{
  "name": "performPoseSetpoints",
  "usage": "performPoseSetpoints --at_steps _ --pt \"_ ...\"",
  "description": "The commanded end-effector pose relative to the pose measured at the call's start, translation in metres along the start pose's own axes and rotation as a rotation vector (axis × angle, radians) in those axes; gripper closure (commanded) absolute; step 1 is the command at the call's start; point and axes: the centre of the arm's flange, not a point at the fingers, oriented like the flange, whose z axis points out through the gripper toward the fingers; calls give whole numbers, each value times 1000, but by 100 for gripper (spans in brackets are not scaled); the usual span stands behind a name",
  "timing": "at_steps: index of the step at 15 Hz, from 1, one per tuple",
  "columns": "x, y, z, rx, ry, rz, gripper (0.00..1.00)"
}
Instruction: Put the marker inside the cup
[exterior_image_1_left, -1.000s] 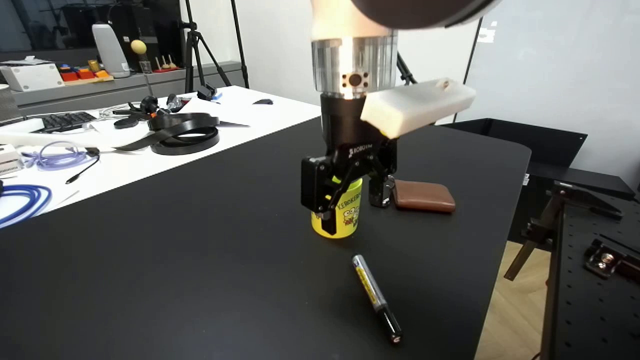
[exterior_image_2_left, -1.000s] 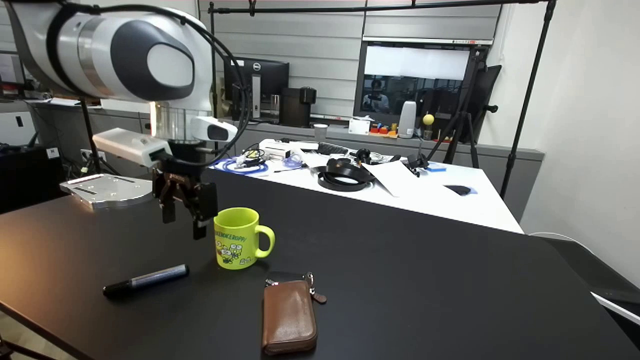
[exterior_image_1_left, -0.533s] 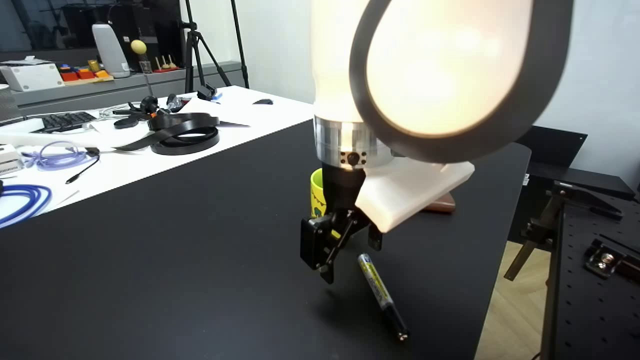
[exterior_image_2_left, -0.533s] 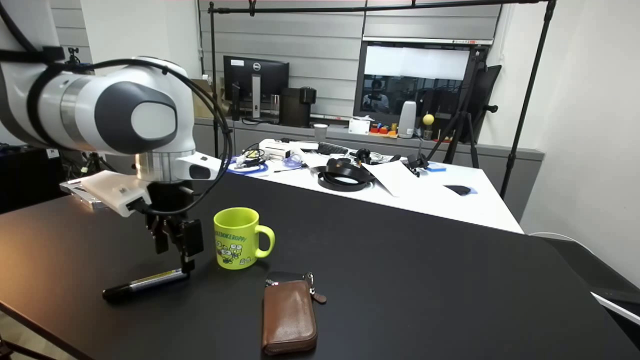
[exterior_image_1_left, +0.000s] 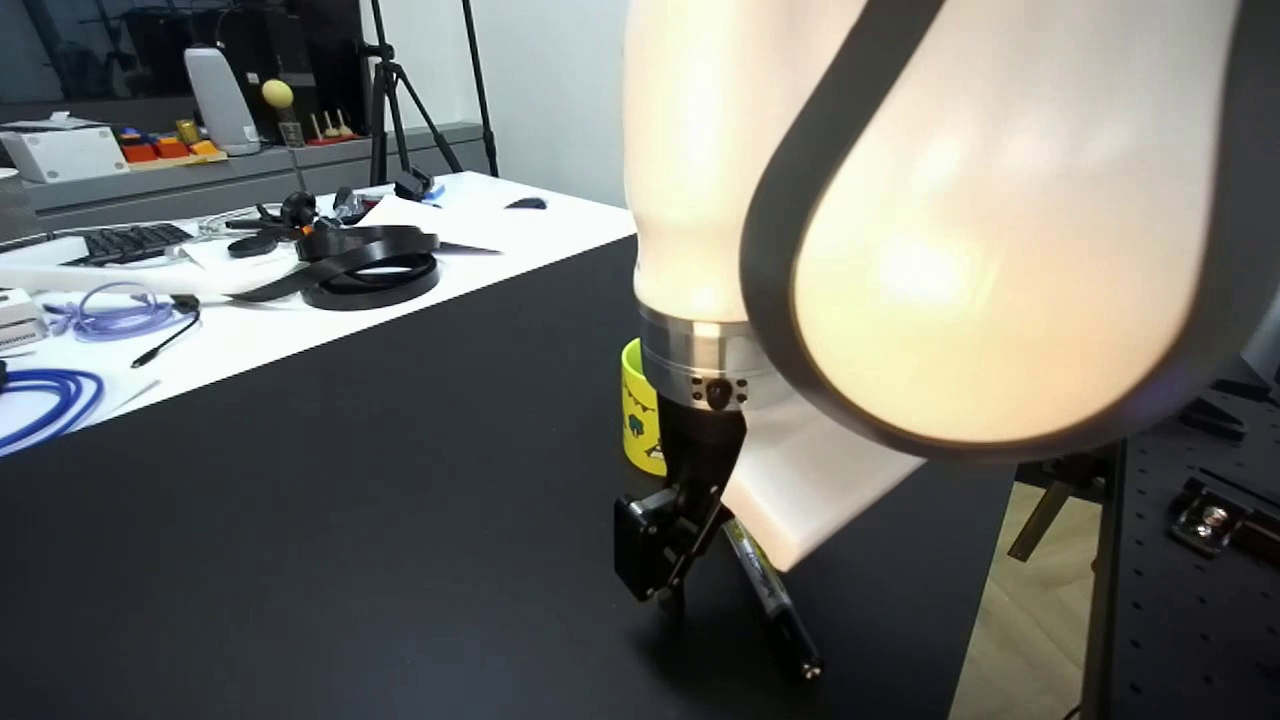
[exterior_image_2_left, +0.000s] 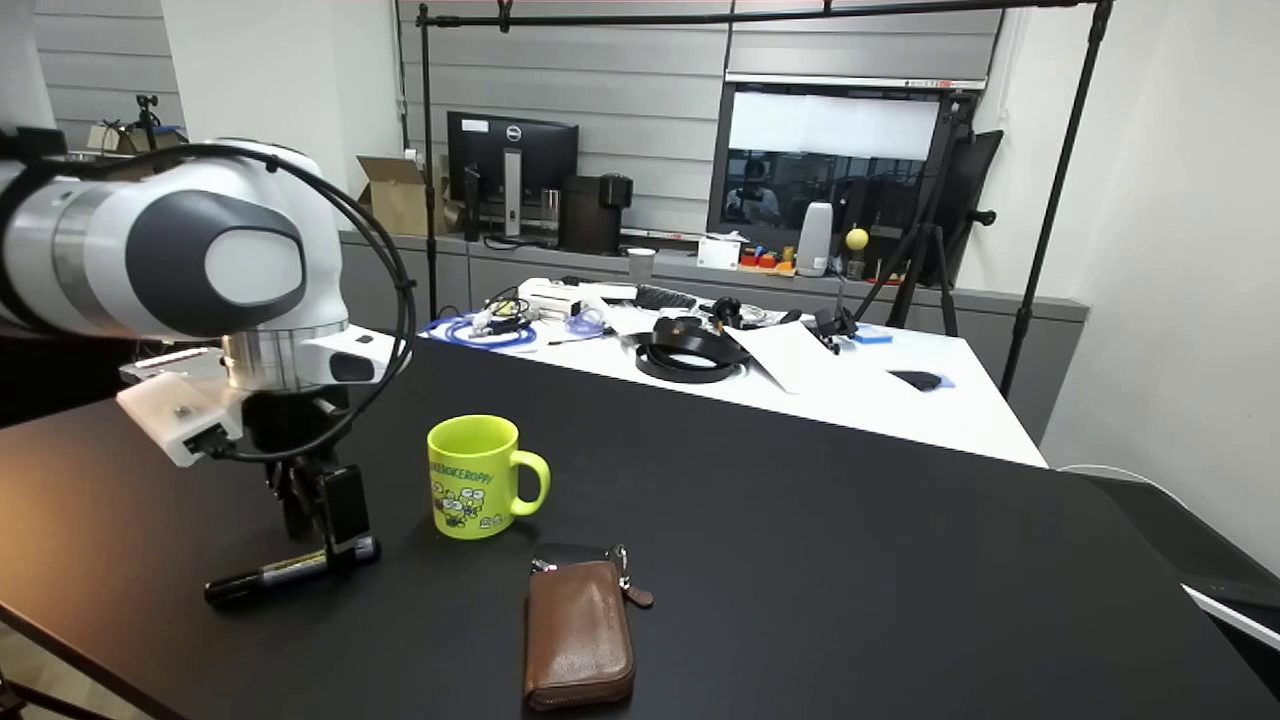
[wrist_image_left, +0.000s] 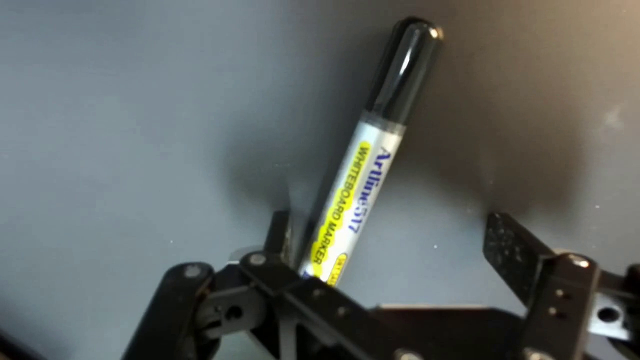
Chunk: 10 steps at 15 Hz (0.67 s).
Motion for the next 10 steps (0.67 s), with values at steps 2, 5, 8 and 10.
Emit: performPoseSetpoints --at_steps 2,5,8,10 --pt "-16 11 -4 10 25 93 41" --pt "-14 16 -9 26 45 128 62" --pt "-13 24 -14 35 43 169 82" --pt "-10 25 -23 43 39 176 96"
